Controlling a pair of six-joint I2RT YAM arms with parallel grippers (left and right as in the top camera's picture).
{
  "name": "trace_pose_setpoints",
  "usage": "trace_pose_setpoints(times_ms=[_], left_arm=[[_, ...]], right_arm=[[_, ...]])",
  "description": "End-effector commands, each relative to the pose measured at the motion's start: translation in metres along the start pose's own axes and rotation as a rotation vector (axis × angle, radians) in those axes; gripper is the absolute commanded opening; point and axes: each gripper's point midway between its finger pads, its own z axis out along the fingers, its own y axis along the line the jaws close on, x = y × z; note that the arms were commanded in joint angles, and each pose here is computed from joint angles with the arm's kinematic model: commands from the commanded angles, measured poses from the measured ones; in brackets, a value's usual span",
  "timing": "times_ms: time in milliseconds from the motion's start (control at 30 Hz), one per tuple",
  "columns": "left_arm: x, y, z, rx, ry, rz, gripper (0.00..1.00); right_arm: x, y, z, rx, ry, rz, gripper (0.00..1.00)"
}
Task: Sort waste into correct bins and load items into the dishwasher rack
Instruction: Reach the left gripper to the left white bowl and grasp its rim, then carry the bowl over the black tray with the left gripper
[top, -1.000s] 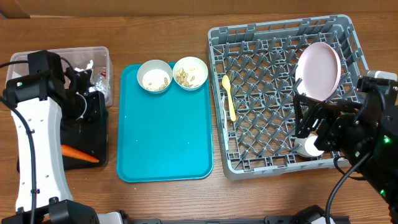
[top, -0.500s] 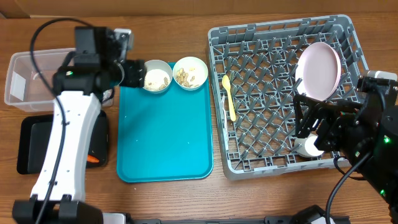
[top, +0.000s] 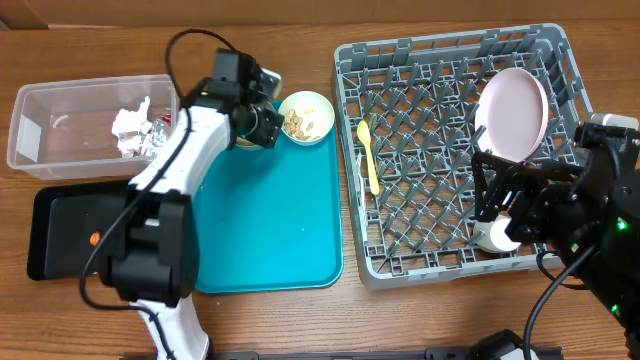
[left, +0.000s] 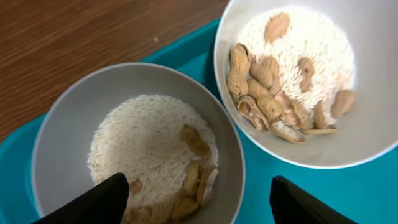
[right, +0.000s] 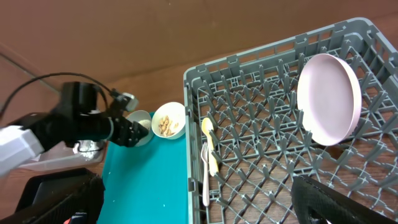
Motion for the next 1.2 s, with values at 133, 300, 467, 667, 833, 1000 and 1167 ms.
trace_pose_setpoints(times_ms=[133,300,467,667,833,1000,1167], left_arm=[[-0.002,0.01,0.013,-0.071,0.014,0.157,0.66],[0.006,0.007,0.014,-0.054,0.046,0.157,0.57],[0.011,-0.003,0.016,0.0,0.057,0.175,0.54],[0.016,-0.005,0.017,0.012,0.07,0.174,0.52],[0.022,-0.009,0.019,0.034,0.079,0.181,0.57],[0.033,-0.011,0.026,0.038,0.097,0.185,0.55],[0.039,-0.013,0.03,0.04,0.104,0.184,0.42]], right_arm=[[-0.004,-0.002,-0.005,0.004,-0.024,0.005,1.0],[-0.004,-0.002,-0.005,0.004,-0.024,0.005,1.0],[-0.004,-0.002,-0.005,0.004,-0.024,0.005,1.0],[-0.004,-0.002,-0.005,0.004,-0.024,0.005,1.0],[-0.004,-0.002,-0.005,0.004,-0.024,0.005,1.0],[-0.004,-0.002,-0.005,0.004,-0.024,0.005,1.0],[-0.004,-0.002,-0.005,0.004,-0.024,0.005,1.0]])
